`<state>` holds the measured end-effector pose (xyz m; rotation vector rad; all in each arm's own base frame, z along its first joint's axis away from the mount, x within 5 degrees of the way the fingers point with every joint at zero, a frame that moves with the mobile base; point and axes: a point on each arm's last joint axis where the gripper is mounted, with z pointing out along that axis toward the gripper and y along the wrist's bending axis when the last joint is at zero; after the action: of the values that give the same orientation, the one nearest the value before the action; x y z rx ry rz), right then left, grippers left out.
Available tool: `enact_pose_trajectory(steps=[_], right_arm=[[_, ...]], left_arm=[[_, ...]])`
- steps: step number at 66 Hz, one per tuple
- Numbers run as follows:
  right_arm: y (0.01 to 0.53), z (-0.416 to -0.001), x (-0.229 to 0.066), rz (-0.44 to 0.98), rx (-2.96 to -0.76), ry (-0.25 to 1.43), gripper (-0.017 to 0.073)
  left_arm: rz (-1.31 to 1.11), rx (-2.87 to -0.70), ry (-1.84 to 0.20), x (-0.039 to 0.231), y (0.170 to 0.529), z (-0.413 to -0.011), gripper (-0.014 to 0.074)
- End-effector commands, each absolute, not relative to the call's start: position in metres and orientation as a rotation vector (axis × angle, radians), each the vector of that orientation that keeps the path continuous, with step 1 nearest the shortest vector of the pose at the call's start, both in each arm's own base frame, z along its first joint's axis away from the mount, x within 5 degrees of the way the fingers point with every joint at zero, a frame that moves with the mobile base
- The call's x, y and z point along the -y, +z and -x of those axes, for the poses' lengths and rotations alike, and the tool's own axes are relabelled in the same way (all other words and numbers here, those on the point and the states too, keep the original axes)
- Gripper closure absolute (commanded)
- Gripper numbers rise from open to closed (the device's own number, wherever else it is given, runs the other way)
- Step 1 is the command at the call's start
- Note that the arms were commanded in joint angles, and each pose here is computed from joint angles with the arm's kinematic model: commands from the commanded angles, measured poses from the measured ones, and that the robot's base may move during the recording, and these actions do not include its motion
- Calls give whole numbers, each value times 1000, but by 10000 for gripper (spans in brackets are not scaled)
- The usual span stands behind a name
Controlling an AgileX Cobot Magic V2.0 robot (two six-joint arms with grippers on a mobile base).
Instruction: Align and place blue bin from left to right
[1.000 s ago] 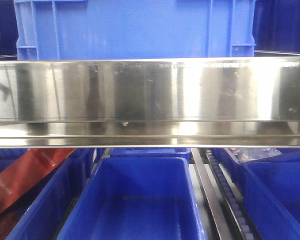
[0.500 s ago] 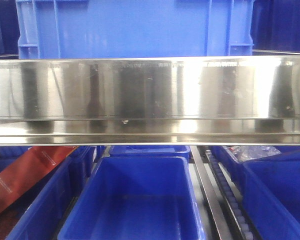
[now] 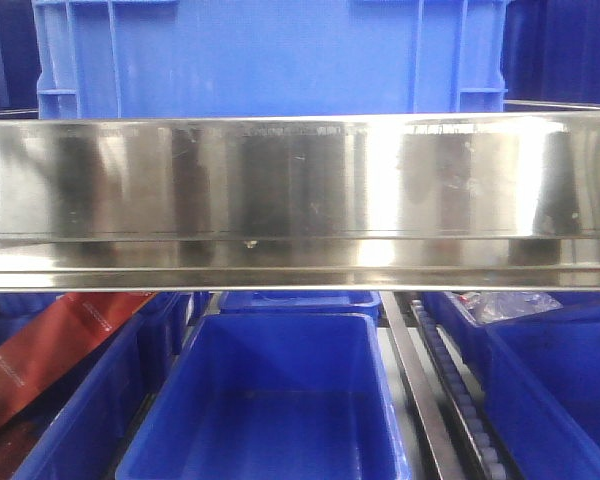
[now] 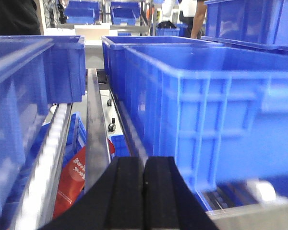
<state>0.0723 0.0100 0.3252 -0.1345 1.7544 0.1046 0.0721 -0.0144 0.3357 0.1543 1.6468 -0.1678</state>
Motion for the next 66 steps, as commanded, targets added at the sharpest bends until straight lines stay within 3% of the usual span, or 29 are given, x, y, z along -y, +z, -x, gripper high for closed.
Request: enact_pose_trajectory(steps=[1, 18, 66], right_arm=[[310, -60, -7, 146, -1667, 87, 628], [289, -44, -5, 142, -1560, 99, 628], [290, -44, -5, 142, -1545, 100, 628]], left_arm=[[-148, -1603, -187, 13, 323, -61, 704], [-145, -1576, -189, 9, 298, -47, 704], [-140, -1567, -141, 7, 297, -46, 704]])
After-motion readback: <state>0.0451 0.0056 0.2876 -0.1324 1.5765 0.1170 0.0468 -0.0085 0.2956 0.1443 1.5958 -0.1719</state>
